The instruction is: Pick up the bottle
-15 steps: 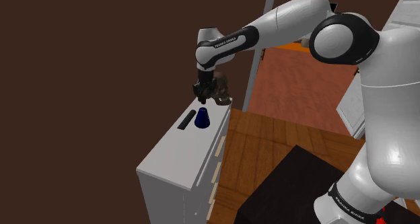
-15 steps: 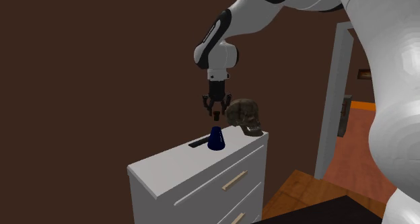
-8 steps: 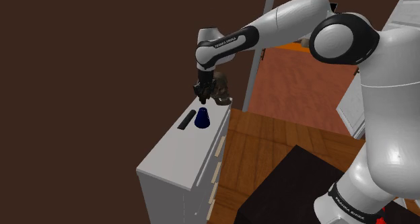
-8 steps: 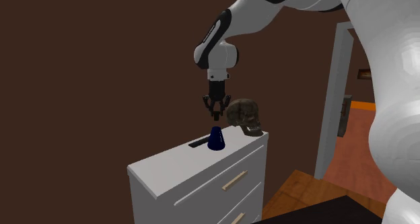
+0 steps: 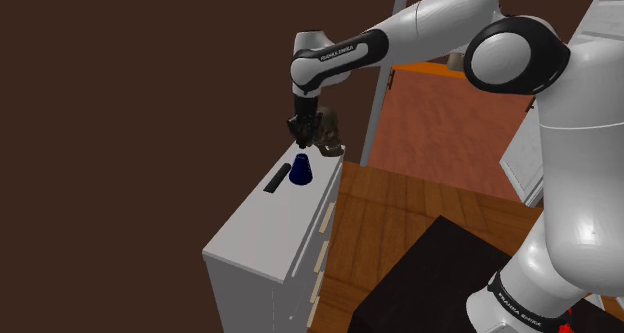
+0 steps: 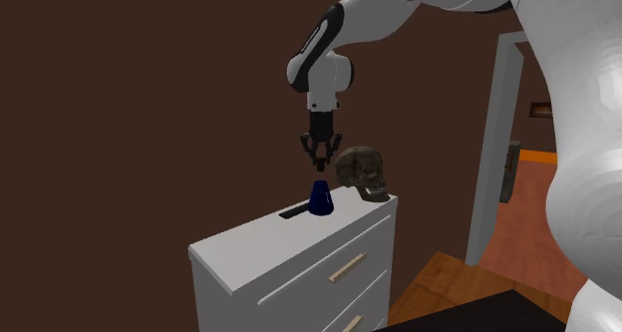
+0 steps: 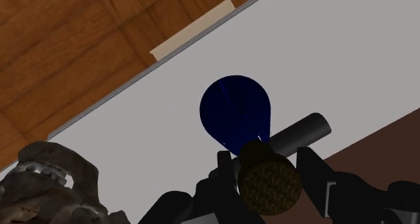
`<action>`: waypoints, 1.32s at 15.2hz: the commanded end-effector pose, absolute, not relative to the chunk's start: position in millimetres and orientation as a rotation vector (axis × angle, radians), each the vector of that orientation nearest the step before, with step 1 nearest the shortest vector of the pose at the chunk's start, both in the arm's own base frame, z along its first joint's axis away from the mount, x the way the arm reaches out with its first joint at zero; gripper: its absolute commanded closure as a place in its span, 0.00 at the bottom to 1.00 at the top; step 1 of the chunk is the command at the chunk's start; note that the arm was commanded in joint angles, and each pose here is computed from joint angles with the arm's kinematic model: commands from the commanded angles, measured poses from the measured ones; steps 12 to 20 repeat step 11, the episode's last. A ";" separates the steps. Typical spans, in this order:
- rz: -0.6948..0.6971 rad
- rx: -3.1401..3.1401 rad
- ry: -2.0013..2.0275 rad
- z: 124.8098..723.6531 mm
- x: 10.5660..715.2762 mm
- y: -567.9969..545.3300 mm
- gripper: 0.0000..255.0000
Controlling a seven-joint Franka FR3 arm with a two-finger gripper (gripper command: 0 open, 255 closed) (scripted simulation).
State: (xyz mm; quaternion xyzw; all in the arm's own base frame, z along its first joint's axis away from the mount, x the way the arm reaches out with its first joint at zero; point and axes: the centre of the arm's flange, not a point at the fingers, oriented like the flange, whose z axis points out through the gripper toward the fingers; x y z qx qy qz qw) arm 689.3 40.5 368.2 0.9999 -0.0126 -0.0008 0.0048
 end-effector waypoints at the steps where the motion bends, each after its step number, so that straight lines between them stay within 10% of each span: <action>1: -0.002 3.132 -0.040 378.7 688.4 40.8 1.00; 20: -0.002 3.132 -0.040 421.7 688.5 40.8 1.00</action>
